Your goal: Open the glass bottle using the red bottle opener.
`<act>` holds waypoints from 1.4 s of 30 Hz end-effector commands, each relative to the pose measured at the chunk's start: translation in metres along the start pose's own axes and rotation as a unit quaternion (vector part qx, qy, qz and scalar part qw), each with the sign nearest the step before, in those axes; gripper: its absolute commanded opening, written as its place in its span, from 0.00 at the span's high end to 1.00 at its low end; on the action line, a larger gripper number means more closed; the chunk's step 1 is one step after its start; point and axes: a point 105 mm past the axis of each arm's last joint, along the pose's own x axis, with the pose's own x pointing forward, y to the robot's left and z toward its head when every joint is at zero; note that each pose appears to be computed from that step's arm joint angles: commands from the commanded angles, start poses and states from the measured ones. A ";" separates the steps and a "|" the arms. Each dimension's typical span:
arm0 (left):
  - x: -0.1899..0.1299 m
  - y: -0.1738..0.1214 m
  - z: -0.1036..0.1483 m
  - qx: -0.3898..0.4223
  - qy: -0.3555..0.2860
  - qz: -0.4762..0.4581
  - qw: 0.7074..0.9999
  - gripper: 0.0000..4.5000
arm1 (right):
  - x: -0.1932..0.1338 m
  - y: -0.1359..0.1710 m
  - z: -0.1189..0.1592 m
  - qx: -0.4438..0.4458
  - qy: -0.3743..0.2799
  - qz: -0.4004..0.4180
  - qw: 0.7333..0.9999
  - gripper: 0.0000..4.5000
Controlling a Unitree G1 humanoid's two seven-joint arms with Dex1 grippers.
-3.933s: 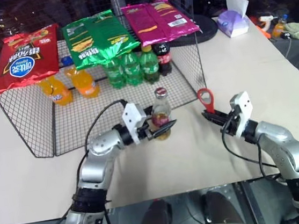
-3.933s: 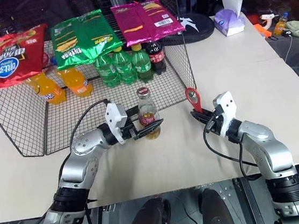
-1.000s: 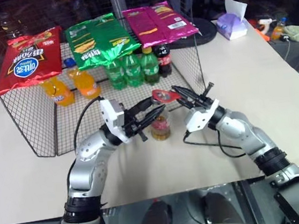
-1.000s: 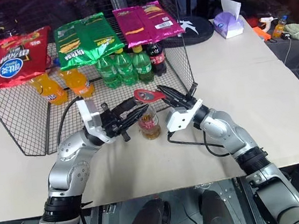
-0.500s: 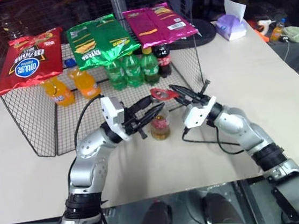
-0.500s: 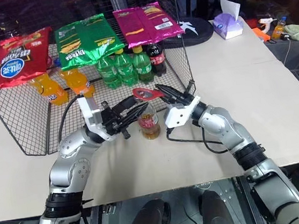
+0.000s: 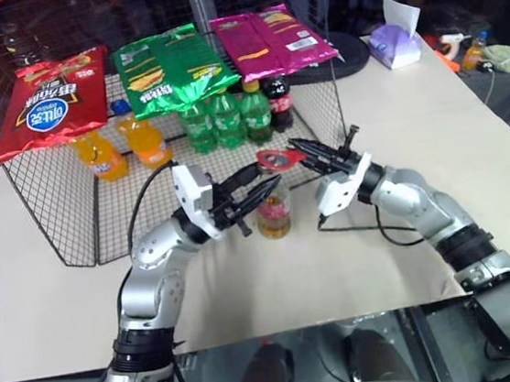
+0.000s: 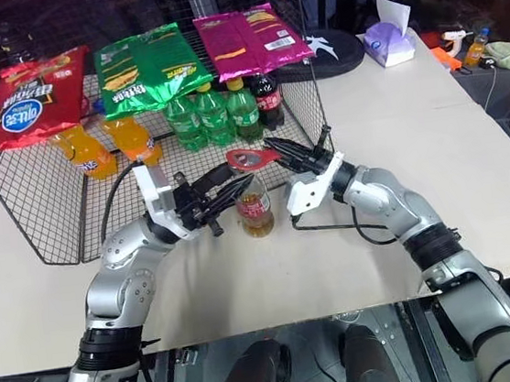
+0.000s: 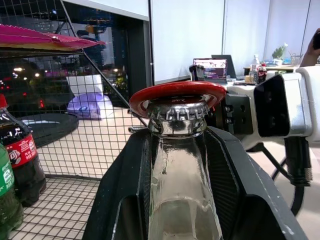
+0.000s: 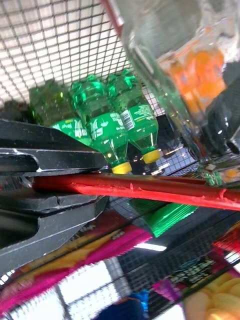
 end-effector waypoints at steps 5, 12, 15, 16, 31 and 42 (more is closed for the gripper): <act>0.005 -0.004 -0.013 -0.003 0.030 -0.003 1.000 0.74 | 0.009 -0.009 0.014 -0.048 -0.047 0.013 0.998 1.00; 0.002 -0.005 -0.015 -0.002 0.034 -0.001 0.999 0.74 | 0.010 -0.015 0.020 -0.075 -0.064 0.005 0.995 1.00; 0.001 -0.005 -0.017 -0.003 0.035 -0.001 0.999 0.74 | 0.010 -0.022 0.021 -0.088 -0.065 -0.004 0.994 1.00; 0.001 -0.006 -0.017 -0.003 0.035 -0.001 0.999 0.74 | 0.011 -0.024 0.021 -0.093 -0.066 -0.008 0.993 1.00; -0.002 -0.007 -0.021 -0.008 0.042 0.000 0.999 0.74 | 0.011 -0.039 0.014 -0.137 -0.051 -0.031 0.989 1.00; -0.003 -0.008 -0.023 -0.010 0.044 0.001 0.999 0.74 | 0.008 -0.049 0.009 -0.170 -0.040 -0.049 0.983 1.00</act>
